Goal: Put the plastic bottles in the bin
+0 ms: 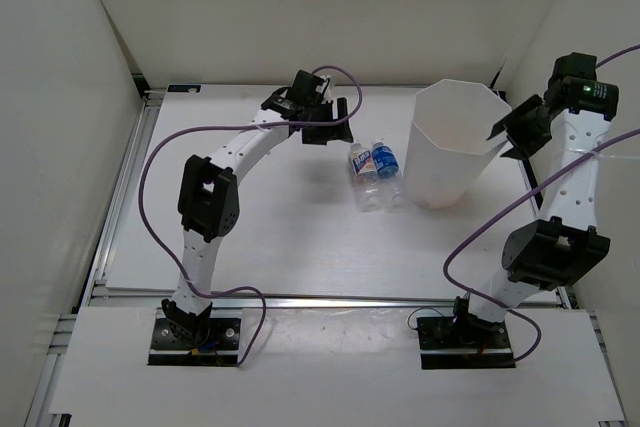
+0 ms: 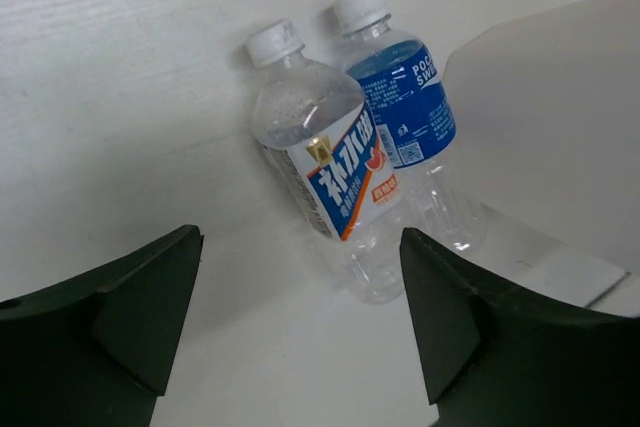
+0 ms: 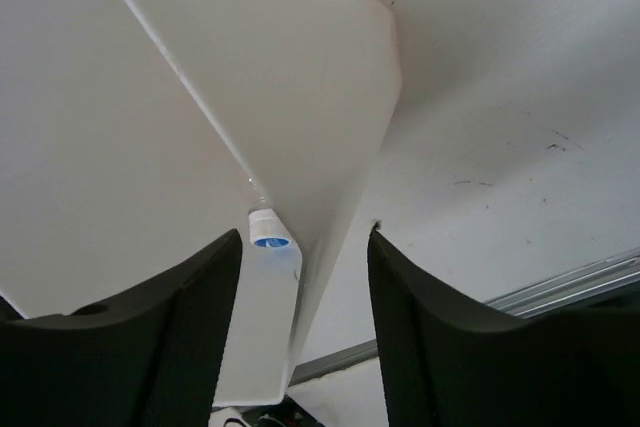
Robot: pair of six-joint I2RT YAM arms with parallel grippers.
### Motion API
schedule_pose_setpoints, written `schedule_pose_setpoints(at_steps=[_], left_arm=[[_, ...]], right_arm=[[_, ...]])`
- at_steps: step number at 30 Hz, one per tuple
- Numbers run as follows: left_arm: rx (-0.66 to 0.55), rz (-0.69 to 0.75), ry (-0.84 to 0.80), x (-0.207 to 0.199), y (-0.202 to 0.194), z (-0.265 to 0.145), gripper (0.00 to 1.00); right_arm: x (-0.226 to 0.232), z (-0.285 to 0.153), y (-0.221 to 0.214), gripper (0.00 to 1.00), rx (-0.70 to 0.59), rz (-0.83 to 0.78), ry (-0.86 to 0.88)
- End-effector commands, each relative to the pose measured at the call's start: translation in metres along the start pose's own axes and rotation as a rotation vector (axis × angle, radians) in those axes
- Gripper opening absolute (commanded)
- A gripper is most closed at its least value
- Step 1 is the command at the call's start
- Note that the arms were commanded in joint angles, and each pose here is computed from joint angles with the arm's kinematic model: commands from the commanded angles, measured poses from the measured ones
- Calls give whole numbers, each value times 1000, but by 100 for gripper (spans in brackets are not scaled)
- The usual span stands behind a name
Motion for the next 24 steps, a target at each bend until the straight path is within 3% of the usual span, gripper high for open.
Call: schedule_pose_setpoints(at_steps=[1,2,7,8,17,24], left_arm=[[-12,-25,-118,-34,4,-36,94],[-11,-36,-118,-34,4,-36,100],[11,-32,-134,-38,-1,-31,100],[4,-29,-138,-40,2,-31,100],[48,-96,-178,-52,-1,-6,100],[100,-78,-160,-55,-19,22,100]], right_arm=[[7,-2,2,61,-36,-29,26],[8,-2,4,67,-45,-31,32],[10,-6,8,90,-76,-44,41],[11,-13,8,100,-96,-47,54],[21,-87,11,100,-328,-86,169],[22,-115,-12,100,-335,-90,272]])
Point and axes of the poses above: each gripper's point midway between its finger pads, its own z axis out along the fingers, its own x axis along the line the jaws close on, y = z × x, the point moved 6 cm from there along -z, back along the fingers, and after that the axes turned 3 degrees about -z, right-handed, at the moved point
